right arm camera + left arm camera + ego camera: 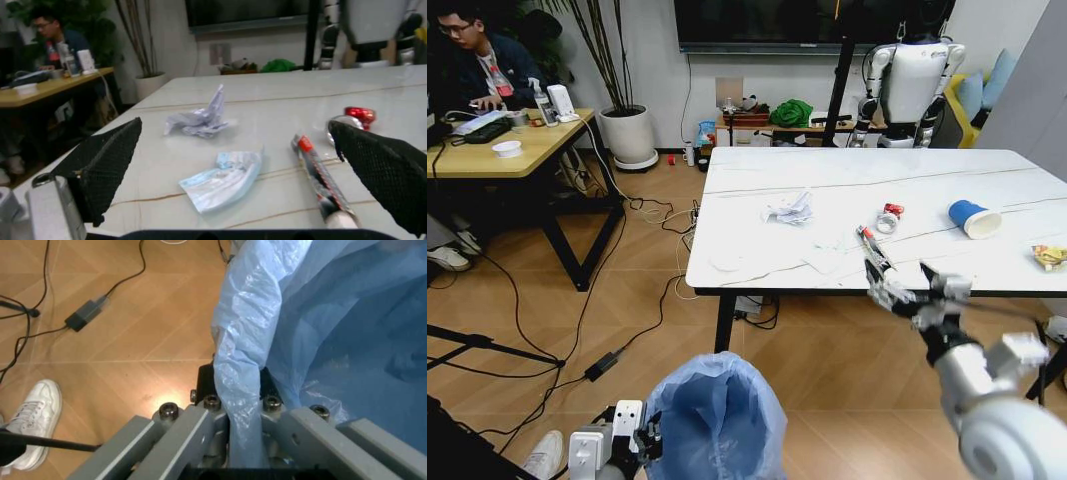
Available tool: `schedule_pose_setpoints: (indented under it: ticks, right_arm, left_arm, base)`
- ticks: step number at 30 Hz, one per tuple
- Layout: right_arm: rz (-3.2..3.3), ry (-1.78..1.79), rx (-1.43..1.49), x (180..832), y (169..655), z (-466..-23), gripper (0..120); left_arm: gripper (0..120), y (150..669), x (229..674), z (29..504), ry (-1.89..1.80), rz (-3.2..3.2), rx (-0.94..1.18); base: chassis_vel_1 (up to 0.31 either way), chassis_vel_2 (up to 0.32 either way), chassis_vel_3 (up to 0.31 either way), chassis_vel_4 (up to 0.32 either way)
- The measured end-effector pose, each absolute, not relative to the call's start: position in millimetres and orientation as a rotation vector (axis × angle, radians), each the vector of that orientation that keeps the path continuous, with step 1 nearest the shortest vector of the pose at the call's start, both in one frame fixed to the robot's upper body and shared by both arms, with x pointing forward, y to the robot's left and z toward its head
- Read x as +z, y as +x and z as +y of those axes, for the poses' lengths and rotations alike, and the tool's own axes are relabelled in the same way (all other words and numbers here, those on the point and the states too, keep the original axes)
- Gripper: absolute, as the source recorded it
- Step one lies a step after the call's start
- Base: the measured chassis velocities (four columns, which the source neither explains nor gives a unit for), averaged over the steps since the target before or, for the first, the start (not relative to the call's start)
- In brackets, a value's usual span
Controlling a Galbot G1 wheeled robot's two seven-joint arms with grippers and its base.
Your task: Pick up the trash bin and place the trash from the table into it.
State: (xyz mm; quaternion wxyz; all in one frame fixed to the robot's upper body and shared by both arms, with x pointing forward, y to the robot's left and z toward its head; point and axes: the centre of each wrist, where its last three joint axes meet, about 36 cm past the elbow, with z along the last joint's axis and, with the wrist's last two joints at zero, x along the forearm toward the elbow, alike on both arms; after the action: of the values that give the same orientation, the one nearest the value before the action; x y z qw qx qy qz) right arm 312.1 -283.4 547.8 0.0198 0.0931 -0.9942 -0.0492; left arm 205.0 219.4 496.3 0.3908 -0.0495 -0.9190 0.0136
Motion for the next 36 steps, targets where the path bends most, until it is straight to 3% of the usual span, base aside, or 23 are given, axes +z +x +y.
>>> schedule_pose_setpoints:
  ticks: [9,17,25,32,36]
  right_arm:
    - [-2.975,0.511,-0.198,560.4,360.8,-257.0,100]
    - [-2.798,0.677,-0.247,561.5,404.2,-176.2,100]
    - [-2.668,0.679,-0.281,572.8,458.7,-129.2,100]
    - [-2.492,0.596,-0.313,576.2,480.1,-81.7,100]
    - [-2.476,0.546,-0.287,572.6,490.1,-75.9,100]
  left_arm:
    - [0,211.8,500.1,224.2,-0.129,-2.345,0.053]
    - [0,213.4,500.8,222.2,-0.125,-2.348,0.063]
    - [0,212.8,500.3,220.5,-0.123,-2.346,0.068]
    - [0,215.2,501.8,222.6,-0.114,-2.359,0.064]
    - [0,216.8,502.8,223.9,-0.112,-2.364,0.068]
  base:
    - [0.000,0.000,0.000,0.000]
    - [0.000,0.000,0.000,0.000]
    - [0.000,0.000,0.000,0.000]
    - [0.000,0.000,0.000,0.000]
    - [0.000,0.000,0.000,0.000]
